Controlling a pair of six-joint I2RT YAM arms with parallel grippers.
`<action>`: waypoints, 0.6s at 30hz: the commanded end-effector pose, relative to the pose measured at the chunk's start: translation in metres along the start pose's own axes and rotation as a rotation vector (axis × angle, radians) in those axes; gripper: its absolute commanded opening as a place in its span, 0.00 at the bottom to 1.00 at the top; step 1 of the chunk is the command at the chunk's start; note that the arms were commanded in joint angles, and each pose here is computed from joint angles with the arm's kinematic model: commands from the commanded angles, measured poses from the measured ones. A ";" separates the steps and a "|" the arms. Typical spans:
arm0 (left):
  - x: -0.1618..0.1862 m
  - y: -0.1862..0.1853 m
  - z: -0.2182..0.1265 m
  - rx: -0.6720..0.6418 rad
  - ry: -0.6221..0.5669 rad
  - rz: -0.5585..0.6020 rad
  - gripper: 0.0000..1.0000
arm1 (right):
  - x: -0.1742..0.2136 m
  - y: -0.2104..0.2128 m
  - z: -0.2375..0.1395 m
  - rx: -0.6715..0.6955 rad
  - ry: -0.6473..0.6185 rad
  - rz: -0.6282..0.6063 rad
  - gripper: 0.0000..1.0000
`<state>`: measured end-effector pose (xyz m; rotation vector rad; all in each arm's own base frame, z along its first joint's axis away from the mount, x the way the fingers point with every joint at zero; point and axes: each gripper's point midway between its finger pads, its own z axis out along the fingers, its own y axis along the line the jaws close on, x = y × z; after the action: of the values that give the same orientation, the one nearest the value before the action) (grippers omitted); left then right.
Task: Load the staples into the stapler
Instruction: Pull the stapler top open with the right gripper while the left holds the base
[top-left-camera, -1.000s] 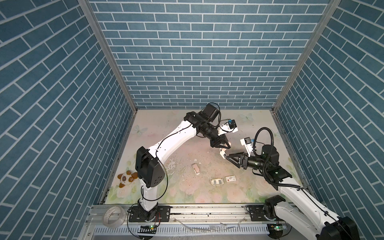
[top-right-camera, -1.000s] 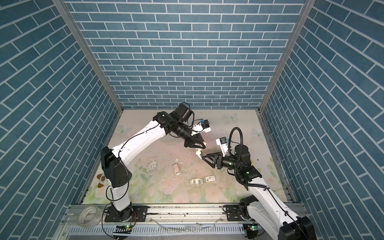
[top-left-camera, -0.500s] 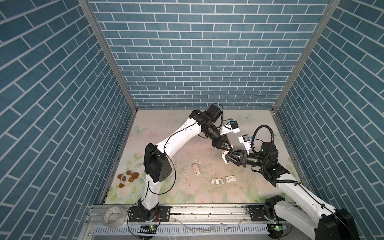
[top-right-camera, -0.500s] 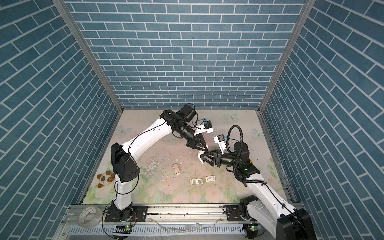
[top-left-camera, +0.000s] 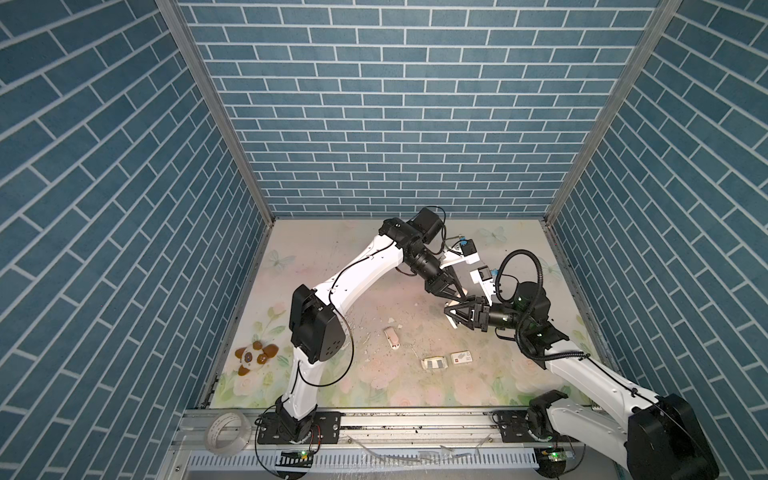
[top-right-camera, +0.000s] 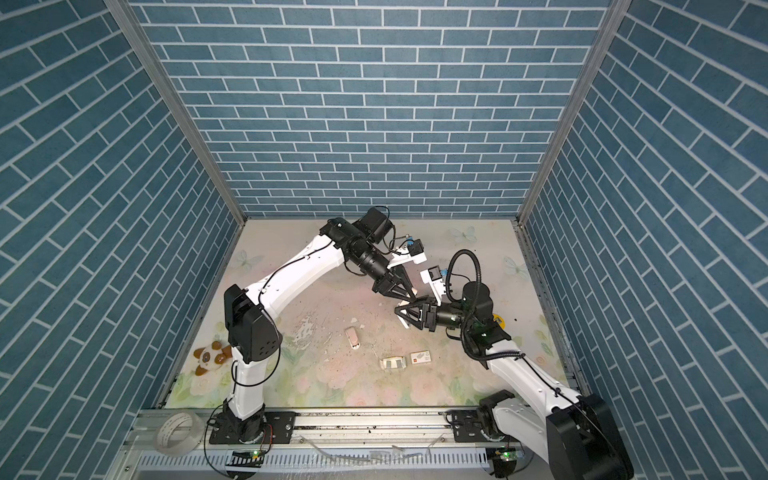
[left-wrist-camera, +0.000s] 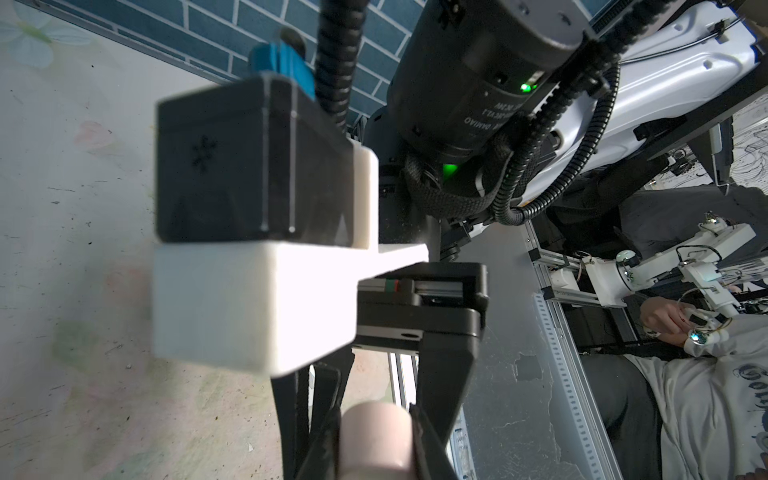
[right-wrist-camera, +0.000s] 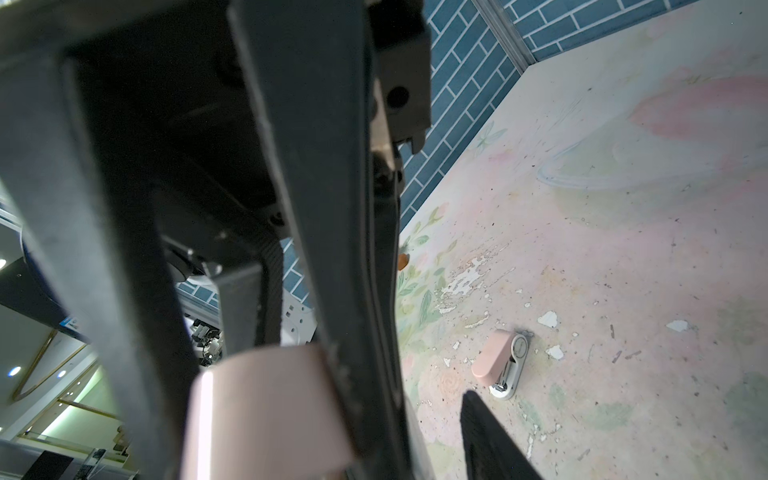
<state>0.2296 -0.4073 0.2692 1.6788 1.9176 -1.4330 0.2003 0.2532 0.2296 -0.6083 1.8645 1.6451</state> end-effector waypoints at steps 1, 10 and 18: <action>-0.005 -0.007 -0.002 0.044 -0.022 -0.020 0.00 | -0.013 0.011 0.004 -0.040 -0.027 -0.026 0.47; -0.003 -0.007 -0.005 0.025 -0.021 -0.012 0.07 | -0.015 0.006 0.003 0.000 -0.048 -0.023 0.23; -0.004 0.005 -0.020 -0.097 -0.040 0.011 0.70 | -0.017 -0.004 0.004 0.049 -0.051 -0.014 0.19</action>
<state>0.2364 -0.4023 0.2662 1.6227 1.9602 -1.4215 0.2067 0.2559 0.2282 -0.5925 1.8551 1.6135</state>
